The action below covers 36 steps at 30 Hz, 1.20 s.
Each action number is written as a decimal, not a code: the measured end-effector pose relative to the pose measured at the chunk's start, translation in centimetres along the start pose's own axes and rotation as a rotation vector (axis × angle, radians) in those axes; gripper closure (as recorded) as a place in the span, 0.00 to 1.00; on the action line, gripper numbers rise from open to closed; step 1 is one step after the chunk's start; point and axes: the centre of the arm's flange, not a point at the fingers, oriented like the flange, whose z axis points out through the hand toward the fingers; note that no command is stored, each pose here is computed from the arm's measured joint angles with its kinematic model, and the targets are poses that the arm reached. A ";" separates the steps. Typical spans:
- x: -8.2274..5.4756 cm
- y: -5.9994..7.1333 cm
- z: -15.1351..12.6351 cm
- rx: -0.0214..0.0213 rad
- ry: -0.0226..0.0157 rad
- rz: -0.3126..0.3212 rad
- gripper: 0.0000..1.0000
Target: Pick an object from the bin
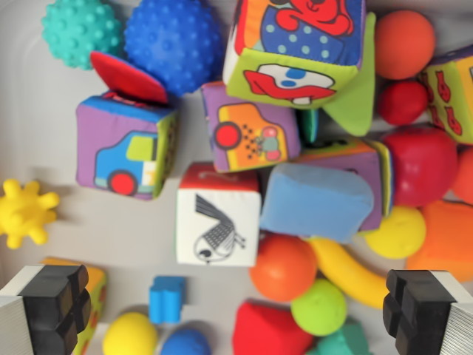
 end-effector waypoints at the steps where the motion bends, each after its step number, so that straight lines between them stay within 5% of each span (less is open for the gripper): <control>1: 0.0 0.0 0.0 -0.0002 -0.0002 -0.004 0.00; 36: 0.3 1.2 2.0 -0.0012 -0.0027 -0.246 0.00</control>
